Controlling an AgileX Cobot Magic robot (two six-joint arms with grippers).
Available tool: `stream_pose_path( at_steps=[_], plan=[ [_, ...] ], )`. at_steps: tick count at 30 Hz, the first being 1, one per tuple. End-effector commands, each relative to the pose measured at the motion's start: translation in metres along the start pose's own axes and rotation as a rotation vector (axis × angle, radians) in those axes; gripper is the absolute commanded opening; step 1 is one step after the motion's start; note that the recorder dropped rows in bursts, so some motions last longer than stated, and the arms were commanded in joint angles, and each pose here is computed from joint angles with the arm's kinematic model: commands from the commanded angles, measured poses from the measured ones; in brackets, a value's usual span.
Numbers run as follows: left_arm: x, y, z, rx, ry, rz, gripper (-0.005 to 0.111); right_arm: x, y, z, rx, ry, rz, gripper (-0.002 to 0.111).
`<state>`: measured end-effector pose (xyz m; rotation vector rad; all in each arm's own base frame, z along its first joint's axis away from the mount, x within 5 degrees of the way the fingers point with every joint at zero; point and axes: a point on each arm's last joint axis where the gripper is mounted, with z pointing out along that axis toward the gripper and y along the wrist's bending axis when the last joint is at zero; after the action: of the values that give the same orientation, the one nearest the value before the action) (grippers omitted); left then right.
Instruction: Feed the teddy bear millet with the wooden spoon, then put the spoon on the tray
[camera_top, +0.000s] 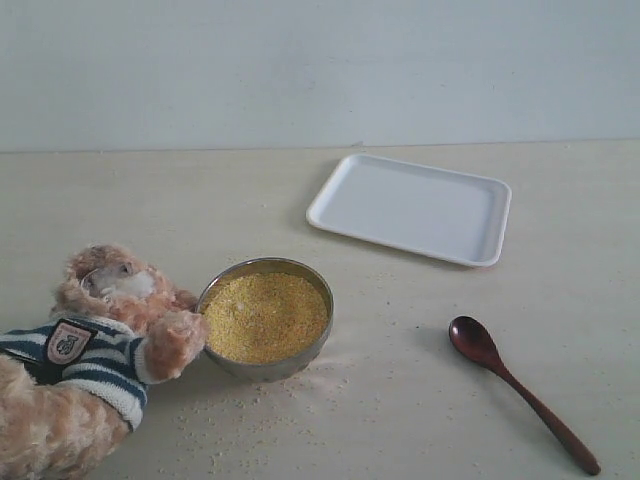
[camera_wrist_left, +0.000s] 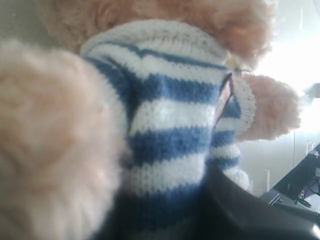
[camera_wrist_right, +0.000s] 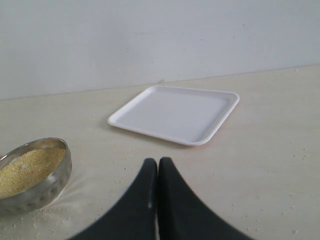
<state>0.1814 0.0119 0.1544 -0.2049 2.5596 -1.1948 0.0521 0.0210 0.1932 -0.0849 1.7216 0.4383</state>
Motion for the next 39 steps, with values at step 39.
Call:
stream_pose_path(
  at_steps=[39],
  plan=[
    [-0.001, -0.003, -0.002, 0.012, -0.013, 0.004, 0.005, -0.03, -0.001, -0.005, -0.061, -0.289, 0.553, 0.0]
  ],
)
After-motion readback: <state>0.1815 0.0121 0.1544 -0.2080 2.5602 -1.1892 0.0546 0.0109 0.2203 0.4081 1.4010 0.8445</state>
